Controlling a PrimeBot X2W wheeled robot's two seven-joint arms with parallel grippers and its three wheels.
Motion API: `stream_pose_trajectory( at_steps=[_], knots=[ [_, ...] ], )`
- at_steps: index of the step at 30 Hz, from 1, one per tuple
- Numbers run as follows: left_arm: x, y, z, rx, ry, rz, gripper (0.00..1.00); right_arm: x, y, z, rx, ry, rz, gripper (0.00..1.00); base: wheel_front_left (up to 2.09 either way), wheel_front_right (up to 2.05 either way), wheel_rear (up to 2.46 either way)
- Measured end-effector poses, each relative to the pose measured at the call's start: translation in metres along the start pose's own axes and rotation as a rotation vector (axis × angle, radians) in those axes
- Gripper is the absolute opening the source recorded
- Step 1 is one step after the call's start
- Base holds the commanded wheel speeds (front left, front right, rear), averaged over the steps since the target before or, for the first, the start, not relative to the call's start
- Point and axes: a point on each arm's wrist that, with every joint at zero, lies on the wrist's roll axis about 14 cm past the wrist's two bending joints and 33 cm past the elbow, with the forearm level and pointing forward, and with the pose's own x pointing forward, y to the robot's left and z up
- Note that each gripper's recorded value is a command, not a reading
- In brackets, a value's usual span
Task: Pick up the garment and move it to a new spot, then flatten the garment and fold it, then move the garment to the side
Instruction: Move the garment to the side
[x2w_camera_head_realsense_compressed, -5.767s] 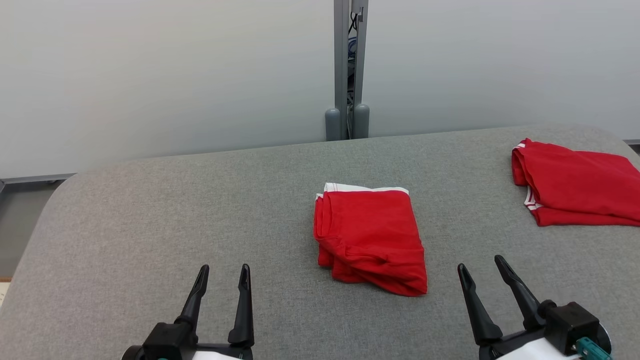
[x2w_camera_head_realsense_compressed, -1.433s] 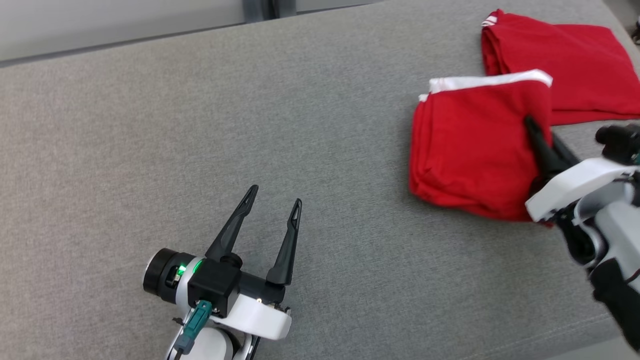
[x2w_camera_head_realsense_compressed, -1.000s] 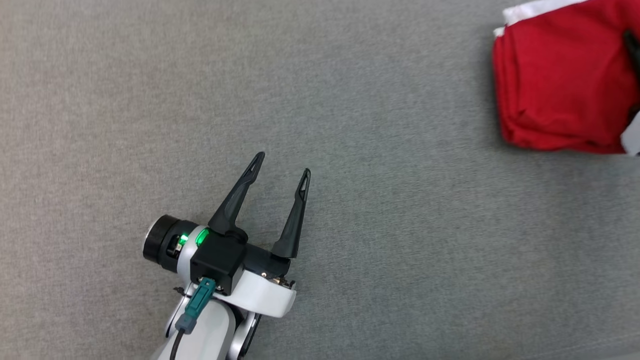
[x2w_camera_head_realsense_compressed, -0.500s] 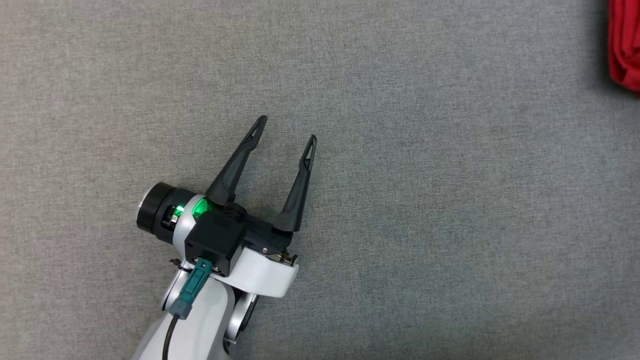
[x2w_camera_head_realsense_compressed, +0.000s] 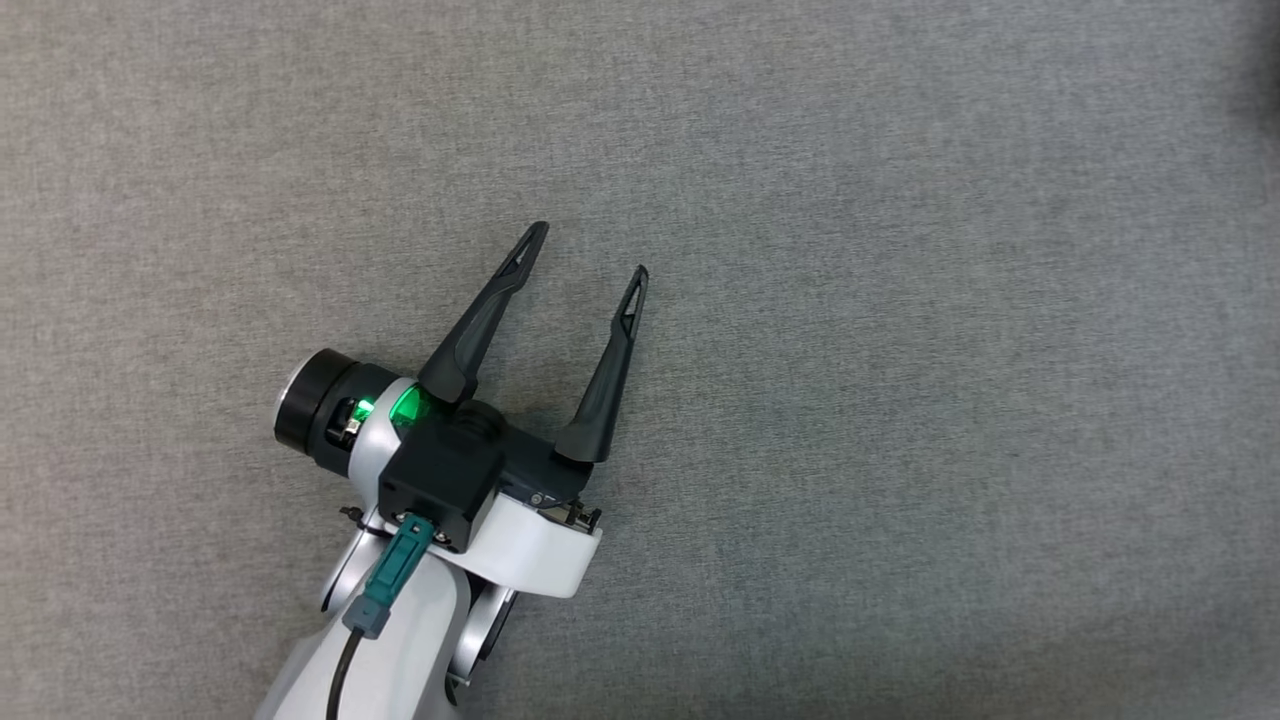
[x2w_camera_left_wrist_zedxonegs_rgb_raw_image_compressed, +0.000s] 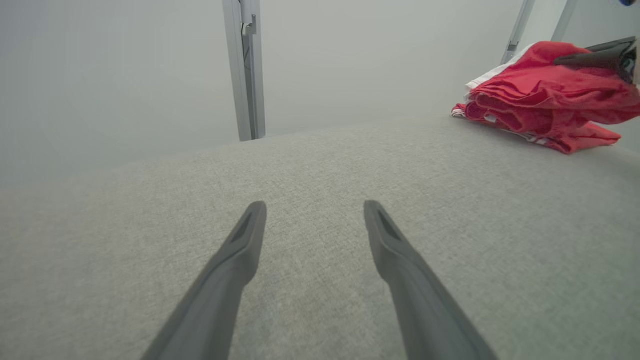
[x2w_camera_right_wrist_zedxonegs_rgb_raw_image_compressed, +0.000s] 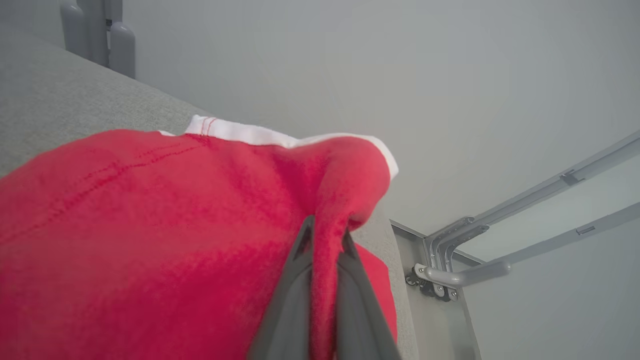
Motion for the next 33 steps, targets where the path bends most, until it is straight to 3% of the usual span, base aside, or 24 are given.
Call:
stream_pose_trajectory(
  at_steps=[7,13,14,15,17,21,26,28,33],
  knots=[
    [-0.002,0.006,0.0,0.022,0.01,0.001,1.0,0.007,0.006,-0.032,-0.128,0.113,0.025,0.0,0.0,0.0,0.0],
    [-0.004,0.011,0.002,0.036,0.01,0.011,1.0,0.023,-0.003,-0.006,-0.262,0.068,0.007,0.0,0.0,0.0,0.0],
    [-0.005,0.011,0.002,0.037,0.012,0.011,1.0,0.024,-0.004,-0.002,-0.27,0.057,0.002,0.1,0.0,0.0,0.0],
    [-0.005,0.011,0.002,0.038,0.012,0.012,1.0,0.024,-0.004,-0.001,-0.28,0.056,-0.002,0.33,0.0,0.0,0.0],
    [-0.006,0.011,0.003,0.04,0.01,0.012,1.0,0.023,-0.003,-0.006,-0.301,0.069,-0.001,1.0,0.0,0.0,0.0],
    [-0.006,0.008,0.007,0.039,0.005,0.008,1.0,0.017,-0.014,-0.014,-0.332,0.108,-0.035,1.0,0.0,0.0,0.0],
    [-0.008,0.006,0.014,0.044,-0.009,0.006,1.0,0.011,-0.045,0.019,-0.383,0.038,-0.128,1.0,0.0,0.0,0.0],
    [-0.009,0.005,0.019,0.042,-0.02,0.009,1.0,0.012,-0.034,0.037,-0.372,-0.026,-0.126,1.0,0.0,0.0,0.0],
    [-0.017,0.001,0.03,0.037,-0.035,0.024,1.0,0.005,0.017,0.075,-0.21,-0.203,-0.103,1.0,0.0,0.0,0.0]
  ],
)
